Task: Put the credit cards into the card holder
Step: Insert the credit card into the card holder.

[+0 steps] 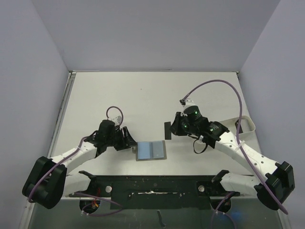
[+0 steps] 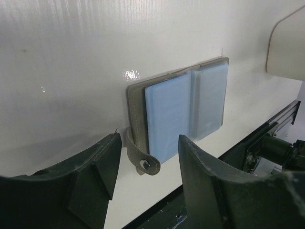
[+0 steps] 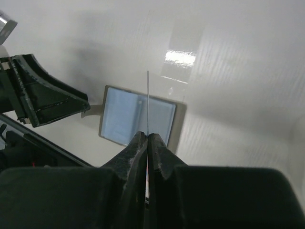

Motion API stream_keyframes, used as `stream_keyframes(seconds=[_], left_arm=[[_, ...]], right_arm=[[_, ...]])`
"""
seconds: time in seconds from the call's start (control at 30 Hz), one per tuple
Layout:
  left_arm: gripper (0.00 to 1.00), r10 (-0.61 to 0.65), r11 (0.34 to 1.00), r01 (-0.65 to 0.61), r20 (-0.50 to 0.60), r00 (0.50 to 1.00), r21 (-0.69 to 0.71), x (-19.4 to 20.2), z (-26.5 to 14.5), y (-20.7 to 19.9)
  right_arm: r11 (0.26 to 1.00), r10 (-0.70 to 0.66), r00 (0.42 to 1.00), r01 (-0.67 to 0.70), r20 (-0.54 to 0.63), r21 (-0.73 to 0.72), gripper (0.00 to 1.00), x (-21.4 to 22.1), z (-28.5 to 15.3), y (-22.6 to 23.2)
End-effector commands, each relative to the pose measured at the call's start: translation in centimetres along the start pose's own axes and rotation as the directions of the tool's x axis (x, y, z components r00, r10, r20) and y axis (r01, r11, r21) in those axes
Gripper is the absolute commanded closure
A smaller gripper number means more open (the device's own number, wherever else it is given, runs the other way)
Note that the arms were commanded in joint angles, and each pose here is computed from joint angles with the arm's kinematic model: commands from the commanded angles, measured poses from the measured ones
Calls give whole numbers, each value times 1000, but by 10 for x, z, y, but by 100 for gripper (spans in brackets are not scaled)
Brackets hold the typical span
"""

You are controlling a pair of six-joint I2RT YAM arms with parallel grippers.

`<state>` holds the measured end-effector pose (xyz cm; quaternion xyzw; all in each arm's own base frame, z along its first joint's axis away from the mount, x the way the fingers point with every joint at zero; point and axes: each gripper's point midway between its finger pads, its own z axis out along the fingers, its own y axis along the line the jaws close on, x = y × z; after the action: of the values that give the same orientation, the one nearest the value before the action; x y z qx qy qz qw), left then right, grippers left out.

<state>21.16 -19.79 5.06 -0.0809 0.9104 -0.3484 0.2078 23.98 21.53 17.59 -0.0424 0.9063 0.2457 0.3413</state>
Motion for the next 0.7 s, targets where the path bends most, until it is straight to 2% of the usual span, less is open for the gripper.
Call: stream_keyframes(seconds=[0.0,0.17,0.43,0.57,0.67], left_arm=[[50,32,999,-32,27,999,16,-7,7,-13],[51,44,999,-44,-4,999,-16,10,15,-8],[56,77,995,-77,3,997,-58,11,16,-5],[63,82,994,-82,1,997,-72,13,16,-1],[73,85,994,-84,6,996,-69,13,15,-1]], right_arm=[[986,81,996,-74,40,-149,100,-2,16,47],[985,63,998,-65,-20,-158,100,20,36,63],[989,45,993,-61,-113,-136,100,48,64,59],[989,55,987,-75,-154,-126,100,63,74,54],[986,70,980,-96,-185,-133,100,74,80,53]])
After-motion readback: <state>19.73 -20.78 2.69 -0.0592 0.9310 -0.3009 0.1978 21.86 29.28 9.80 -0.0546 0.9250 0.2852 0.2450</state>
